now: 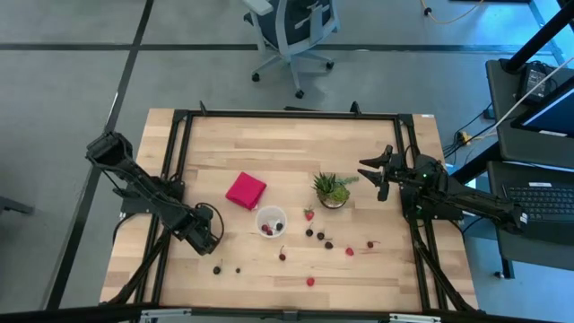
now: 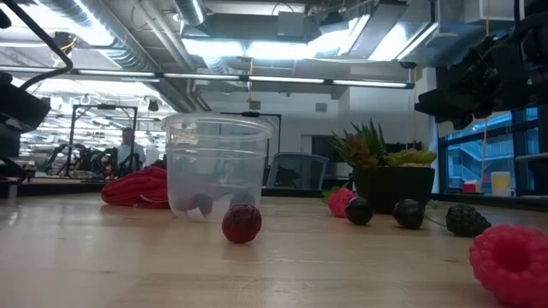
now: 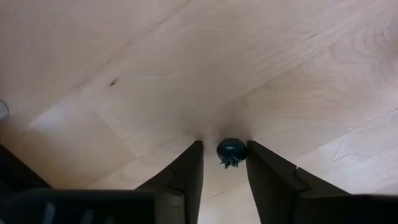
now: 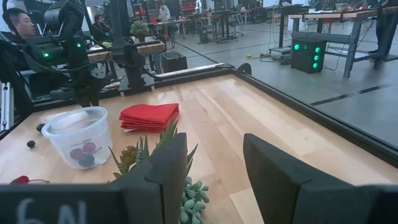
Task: Pick and placing Produce into tupperware
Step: Put the blueberry into the container
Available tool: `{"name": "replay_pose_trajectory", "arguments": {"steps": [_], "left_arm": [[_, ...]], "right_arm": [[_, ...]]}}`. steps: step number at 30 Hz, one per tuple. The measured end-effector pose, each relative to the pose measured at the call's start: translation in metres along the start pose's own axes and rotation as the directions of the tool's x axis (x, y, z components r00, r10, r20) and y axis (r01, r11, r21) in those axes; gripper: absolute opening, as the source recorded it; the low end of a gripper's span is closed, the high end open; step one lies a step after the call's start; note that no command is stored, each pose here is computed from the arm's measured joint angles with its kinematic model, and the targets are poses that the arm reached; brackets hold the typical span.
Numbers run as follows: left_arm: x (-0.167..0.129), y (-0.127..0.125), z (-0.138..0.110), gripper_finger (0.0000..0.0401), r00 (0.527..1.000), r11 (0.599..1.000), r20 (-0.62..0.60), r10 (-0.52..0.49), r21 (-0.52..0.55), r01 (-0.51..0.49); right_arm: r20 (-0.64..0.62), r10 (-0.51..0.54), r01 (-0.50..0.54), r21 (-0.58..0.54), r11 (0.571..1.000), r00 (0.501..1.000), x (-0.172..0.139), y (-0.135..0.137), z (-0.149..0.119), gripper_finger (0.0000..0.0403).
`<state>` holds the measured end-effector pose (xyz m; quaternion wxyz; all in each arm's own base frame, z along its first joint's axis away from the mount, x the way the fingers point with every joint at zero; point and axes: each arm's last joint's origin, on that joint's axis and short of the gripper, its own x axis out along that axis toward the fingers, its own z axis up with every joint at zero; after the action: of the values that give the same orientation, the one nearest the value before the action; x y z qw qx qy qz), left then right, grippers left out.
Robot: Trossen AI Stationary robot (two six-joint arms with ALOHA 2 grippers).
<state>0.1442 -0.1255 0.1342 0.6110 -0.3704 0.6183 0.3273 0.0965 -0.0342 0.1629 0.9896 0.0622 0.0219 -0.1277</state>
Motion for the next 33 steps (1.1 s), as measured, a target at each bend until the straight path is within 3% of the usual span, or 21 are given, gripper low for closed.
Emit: {"name": "replay_pose_trajectory", "arguments": {"steps": [12, 24, 33], "left_arm": [[0.001, 0.0, 0.0, 0.0052, 1.0, 0.998, 0.014, 0.0, 0.06, -0.001], [-0.003, 0.0, 0.001, 0.0043, 0.999, 0.992, 0.033, -0.02, 0.127, 0.016], [-0.039, -0.024, 0.014, 0.0042, 0.953, 0.95, 0.218, -0.208, 0.276, 0.145]], "right_arm": [[0.0, 0.0, 0.0, -0.01, 1.0, 1.0, 0.0, 0.0, 0.0, 0.0161], [0.0, 0.0, 0.0, -0.014, 1.0, 1.0, 0.0, 0.0, 0.0, 0.0161], [0.0, 0.0, 0.0, -0.018, 1.0, 1.0, 0.0, 0.0, 0.0, 0.0161]]}}
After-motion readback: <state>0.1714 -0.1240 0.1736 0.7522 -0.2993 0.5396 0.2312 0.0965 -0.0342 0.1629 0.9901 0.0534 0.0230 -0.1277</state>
